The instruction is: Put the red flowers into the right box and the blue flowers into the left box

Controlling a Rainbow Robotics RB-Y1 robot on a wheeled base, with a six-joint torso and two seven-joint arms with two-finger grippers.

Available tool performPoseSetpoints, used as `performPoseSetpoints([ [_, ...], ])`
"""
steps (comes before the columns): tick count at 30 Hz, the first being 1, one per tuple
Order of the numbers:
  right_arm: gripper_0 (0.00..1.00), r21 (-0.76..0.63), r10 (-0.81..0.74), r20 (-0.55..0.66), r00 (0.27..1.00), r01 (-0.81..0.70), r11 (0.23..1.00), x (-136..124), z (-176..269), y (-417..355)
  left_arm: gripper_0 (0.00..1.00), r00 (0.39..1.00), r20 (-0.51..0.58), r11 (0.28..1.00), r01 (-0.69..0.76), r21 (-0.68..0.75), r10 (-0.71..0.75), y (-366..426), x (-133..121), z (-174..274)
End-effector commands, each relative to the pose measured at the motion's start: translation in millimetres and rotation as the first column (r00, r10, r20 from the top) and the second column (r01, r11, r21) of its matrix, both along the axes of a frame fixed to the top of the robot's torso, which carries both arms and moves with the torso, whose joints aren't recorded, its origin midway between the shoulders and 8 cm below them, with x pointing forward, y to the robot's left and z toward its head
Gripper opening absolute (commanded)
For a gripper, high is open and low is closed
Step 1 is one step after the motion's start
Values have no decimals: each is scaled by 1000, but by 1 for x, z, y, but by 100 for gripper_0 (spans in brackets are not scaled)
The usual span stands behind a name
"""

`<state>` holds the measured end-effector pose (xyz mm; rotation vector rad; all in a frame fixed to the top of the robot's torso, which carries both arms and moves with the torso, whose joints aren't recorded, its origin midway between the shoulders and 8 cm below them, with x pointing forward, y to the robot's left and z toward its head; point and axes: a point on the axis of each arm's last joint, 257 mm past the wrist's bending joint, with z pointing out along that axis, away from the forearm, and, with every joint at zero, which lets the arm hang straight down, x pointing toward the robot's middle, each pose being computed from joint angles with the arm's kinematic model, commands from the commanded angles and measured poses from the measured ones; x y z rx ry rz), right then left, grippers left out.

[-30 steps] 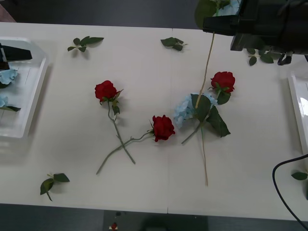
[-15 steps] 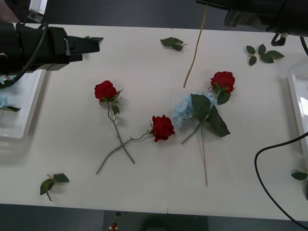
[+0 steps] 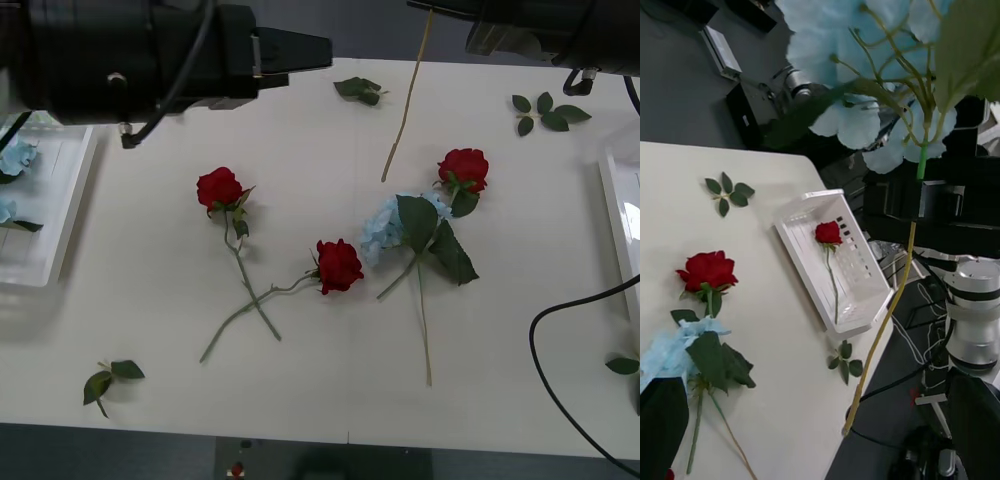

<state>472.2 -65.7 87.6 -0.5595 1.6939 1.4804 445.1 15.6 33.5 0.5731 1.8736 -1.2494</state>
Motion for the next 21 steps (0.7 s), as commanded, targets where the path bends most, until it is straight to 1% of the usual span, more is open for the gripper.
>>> performPoseSetpoints([
  [1,0,-5,19,77,997,-19,1000,-11,21,7,100,999,37,1000,28,-12,-28,-35,-7,8],
  [5,0,-5,19,77,997,-19,1000,-11,21,7,100,999,23,998,49,-42,-48,-60,-8,1],
  [11,0,-5,19,77,997,-19,1000,-11,21,7,100,997,2,996,83,-37,-83,-86,-14,-10],
  [19,0,-5,19,77,997,-19,1000,-11,21,7,99,992,-4,991,126,-51,-127,-113,-24,-4],
  [20,0,-5,19,77,997,-19,1000,-11,21,7,92,992,-6,990,128,-50,-128,-114,-25,-6],
  [21,0,-5,19,77,997,-19,1000,-11,21,7,72,992,-6,991,128,-50,-128,-115,-25,-6],
])
